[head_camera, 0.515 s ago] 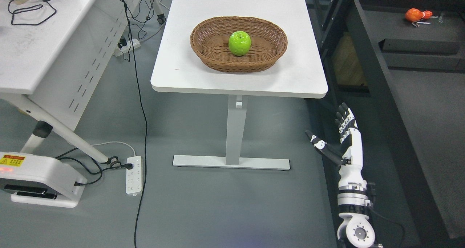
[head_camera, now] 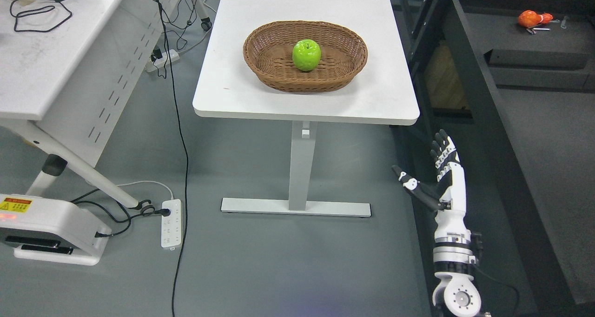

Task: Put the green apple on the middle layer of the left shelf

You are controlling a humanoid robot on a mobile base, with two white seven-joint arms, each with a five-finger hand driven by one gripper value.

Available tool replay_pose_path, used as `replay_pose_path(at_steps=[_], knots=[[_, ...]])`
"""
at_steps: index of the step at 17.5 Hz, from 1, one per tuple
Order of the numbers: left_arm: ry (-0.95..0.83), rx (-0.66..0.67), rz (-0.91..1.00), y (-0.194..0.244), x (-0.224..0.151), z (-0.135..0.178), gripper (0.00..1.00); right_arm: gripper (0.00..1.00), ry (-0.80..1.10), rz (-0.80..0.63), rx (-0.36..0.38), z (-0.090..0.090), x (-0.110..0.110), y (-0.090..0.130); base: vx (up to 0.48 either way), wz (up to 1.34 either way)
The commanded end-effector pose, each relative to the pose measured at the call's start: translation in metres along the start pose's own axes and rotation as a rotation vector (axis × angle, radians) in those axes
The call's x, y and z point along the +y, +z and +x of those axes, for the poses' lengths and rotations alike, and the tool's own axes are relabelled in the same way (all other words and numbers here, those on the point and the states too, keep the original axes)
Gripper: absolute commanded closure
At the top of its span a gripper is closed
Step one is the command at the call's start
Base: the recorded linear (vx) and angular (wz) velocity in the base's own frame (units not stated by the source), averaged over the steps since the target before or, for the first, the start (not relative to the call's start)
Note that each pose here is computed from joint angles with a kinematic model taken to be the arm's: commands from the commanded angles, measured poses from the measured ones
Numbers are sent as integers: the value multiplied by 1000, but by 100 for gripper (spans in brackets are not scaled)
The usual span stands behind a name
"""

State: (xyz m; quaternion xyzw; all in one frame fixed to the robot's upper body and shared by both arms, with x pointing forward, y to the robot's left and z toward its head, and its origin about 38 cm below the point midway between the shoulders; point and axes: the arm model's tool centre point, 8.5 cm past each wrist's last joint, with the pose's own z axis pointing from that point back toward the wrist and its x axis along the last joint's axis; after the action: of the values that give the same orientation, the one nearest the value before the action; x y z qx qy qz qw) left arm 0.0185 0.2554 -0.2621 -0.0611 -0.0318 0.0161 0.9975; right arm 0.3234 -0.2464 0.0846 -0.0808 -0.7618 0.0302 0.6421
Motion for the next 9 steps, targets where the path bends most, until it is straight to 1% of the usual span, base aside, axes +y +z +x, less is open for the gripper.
replay_pose_path(at_steps=[1, 3, 5, 7, 8, 9], knots=[[1, 8, 18, 2, 11, -5, 0, 0, 18, -7, -2, -2, -10, 0, 0, 0], [1, 8, 18, 2, 11, -5, 0, 0, 30, -4, -3, -1, -9, -2, 0, 0], [1, 8, 17, 2, 11, -5, 0, 0, 79, -5, 13, -6, -9, -2, 0, 0], [1, 8, 18, 2, 11, -5, 0, 0, 298, 2, -16, -1, -7, -8, 0, 0], [1, 8, 18, 2, 11, -5, 0, 4, 454, 4, -12, 1, -5, -13, 0, 0], [1, 8, 18, 2, 11, -5, 0, 3, 586, 25, 0, 2, 3, -17, 0, 0]])
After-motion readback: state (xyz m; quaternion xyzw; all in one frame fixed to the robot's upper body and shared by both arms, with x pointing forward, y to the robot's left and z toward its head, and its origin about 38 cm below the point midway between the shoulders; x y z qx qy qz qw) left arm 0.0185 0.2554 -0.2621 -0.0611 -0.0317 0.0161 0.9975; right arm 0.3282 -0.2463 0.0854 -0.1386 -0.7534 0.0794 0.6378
